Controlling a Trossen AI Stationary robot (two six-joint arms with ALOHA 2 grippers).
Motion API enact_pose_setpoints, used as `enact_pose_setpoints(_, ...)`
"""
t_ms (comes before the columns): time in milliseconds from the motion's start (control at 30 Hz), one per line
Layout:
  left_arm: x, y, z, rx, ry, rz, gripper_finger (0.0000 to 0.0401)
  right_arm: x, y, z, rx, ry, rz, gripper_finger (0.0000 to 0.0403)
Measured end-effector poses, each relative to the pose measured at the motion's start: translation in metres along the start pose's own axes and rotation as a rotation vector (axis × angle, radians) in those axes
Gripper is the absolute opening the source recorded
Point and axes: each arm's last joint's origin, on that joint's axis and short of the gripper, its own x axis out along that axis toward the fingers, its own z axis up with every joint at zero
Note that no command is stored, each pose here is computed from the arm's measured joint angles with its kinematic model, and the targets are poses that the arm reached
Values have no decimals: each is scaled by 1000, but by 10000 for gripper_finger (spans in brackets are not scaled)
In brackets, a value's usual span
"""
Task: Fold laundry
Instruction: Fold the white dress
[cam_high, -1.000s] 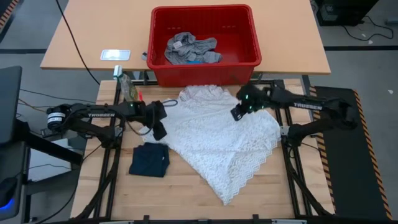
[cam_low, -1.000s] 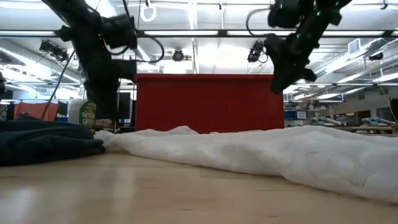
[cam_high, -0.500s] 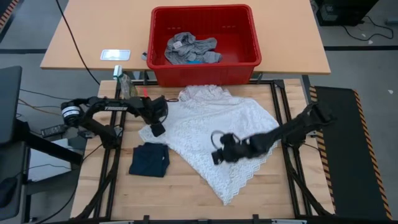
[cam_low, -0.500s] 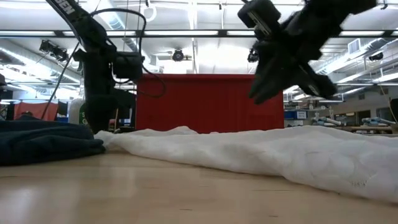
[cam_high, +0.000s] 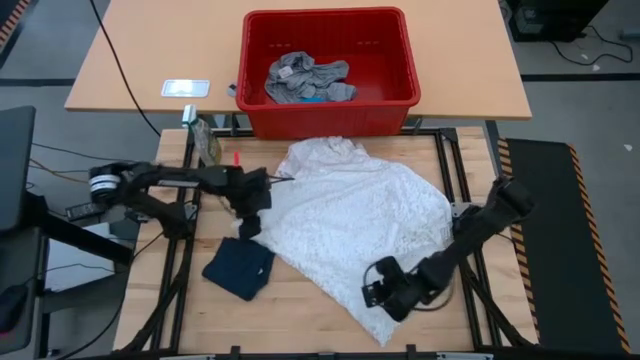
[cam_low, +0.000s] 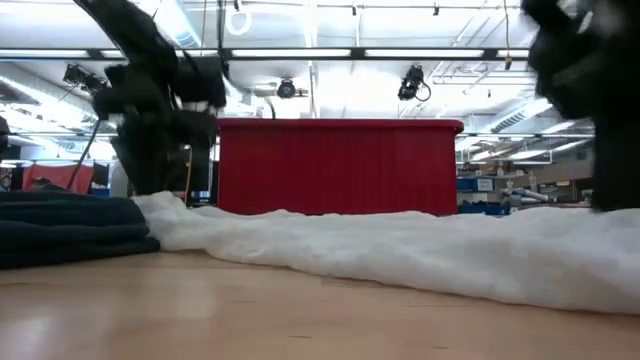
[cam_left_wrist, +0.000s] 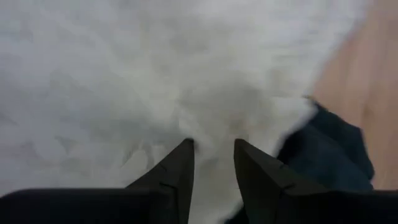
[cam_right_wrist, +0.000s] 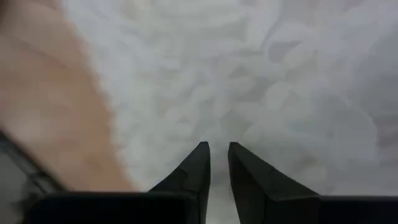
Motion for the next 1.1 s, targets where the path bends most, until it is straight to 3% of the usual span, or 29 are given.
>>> enact_pose_setpoints(167, -30, -30, -12, 240, -125, 89, 117, -35, -2, 9, -23, -120, 27, 83)
enact_pose_setpoints(267, -45, -39, -21, 375, -168, 170, 117, -47, 1, 15, -109, -123, 52, 93)
enact_pose_setpoints(400, -50, -40, -30, 511, -129, 254, 129, -45, 20, 9, -311, -96, 219, 116)
enact_pose_setpoints(533, -43, -40, -27, 657, -69, 261, 153, -28, 33, 0, -407, -79, 333, 153)
enact_pose_setpoints(833, -3, -35, -19, 729, 152, 243, 208, 5, 18, -20, -496, 235, 232, 259)
enact_pose_setpoints(1000, 19, -19, -11, 719, 281, 420, 215, 2, 22, -27, -532, 234, 136, 264)
enact_pose_setpoints(1100, 30, -11, -8, 688, 321, 432, 202, 5, 26, -32, -570, 229, 75, 255)
